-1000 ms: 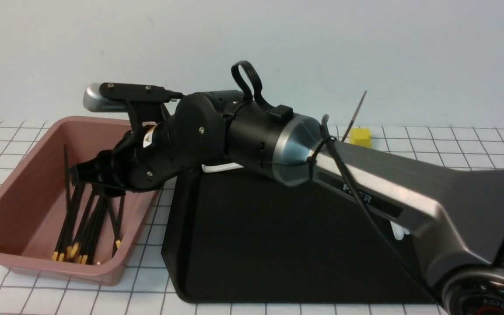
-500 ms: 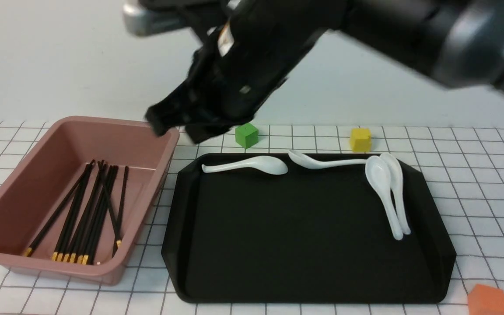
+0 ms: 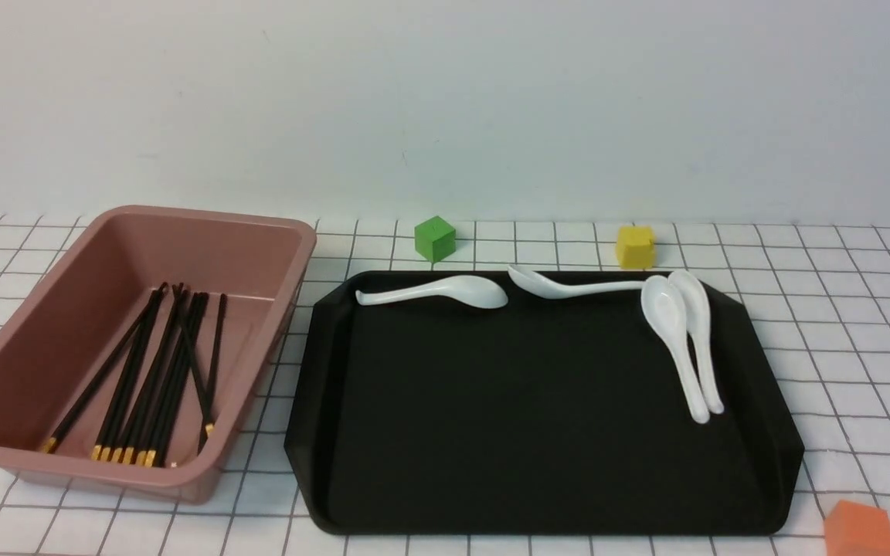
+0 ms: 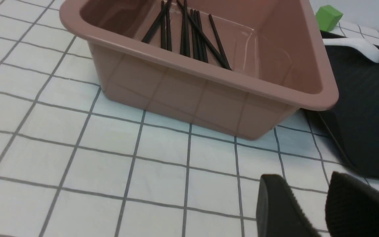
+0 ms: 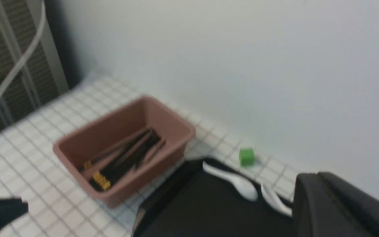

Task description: On white black tablecloth take chopsticks from black tray and put them in box.

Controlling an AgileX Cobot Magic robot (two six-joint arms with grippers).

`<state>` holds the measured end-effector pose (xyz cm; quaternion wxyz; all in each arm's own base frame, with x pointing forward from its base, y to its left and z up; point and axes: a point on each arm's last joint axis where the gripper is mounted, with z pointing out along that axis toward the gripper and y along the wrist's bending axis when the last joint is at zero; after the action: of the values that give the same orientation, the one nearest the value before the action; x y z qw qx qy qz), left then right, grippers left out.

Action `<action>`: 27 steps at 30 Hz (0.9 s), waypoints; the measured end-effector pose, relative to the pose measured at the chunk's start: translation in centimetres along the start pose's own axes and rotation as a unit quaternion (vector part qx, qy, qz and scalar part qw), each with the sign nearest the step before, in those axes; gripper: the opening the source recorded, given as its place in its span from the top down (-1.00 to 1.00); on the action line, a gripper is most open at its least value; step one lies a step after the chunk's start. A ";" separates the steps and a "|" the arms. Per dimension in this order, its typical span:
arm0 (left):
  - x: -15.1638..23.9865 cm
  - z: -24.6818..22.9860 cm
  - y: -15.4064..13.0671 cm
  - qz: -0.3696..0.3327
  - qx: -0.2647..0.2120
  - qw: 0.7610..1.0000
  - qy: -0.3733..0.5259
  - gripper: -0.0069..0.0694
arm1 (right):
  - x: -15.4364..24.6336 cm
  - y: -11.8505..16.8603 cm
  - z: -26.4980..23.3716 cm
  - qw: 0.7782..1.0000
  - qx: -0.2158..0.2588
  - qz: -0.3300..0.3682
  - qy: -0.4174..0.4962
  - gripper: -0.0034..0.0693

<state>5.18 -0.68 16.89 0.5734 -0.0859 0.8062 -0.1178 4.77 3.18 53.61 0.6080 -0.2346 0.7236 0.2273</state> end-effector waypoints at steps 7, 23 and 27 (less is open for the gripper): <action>0.0 0.0 0.0 0.000 0.000 1.000 0.000 0.19 | 14.0 -0.4 -0.4 0.992 -0.042 0.034 -0.117 0.91; 0.0 0.0 0.0 0.000 0.000 1.000 0.000 0.19 | 21.8 -0.2 2.2 0.988 -0.064 0.035 -0.137 0.90; 0.0 0.0 0.0 0.000 0.000 1.000 0.000 0.19 | 21.8 -0.2 2.2 0.987 -0.065 0.035 -0.142 0.89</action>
<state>5.18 -0.68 16.89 0.5734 -0.0859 0.8062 -0.1178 3.32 3.04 31.79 0.6795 -0.2138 0.6214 0.3262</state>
